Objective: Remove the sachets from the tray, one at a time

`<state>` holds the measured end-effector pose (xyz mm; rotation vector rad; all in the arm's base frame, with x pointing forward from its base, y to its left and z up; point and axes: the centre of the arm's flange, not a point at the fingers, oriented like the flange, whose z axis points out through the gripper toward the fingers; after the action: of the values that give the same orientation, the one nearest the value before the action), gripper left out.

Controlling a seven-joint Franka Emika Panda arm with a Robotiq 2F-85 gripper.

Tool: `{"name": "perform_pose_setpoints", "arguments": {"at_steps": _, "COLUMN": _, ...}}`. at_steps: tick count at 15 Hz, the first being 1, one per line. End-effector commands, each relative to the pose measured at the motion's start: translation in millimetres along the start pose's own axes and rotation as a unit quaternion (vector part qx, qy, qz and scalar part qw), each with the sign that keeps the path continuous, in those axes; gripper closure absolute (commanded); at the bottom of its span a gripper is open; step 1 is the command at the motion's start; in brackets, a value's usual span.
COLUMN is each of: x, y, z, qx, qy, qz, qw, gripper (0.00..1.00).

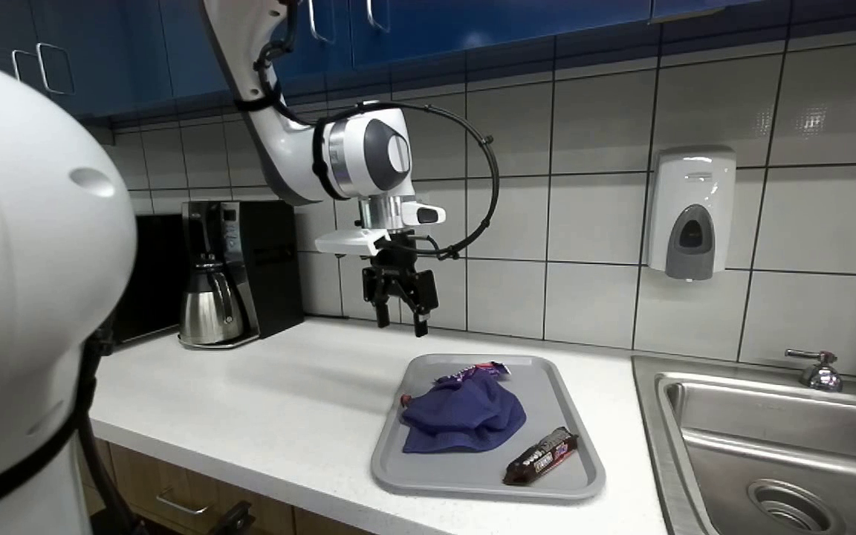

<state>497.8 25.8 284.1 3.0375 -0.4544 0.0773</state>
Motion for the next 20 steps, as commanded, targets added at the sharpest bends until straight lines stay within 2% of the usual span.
{"name": "perform_pose_setpoints", "arguments": {"at_steps": 1, "x": 32, "y": -7, "z": 16, "qx": -0.009, "qy": 0.011, "qz": 0.038, "qw": 0.9992, "gripper": 0.00}}
{"name": "perform_pose_setpoints", "arguments": {"at_steps": 10, "x": 88, "y": -4, "z": 46, "qx": -0.010, "qy": 0.025, "qz": 0.102, "qw": 0.9944, "gripper": 0.00}}
{"name": "perform_pose_setpoints", "arguments": {"at_steps": 20, "x": 119, "y": -11, "z": 77, "qx": -0.033, "qy": 0.030, "qz": 0.135, "qw": 0.9898, "gripper": 0.00}}
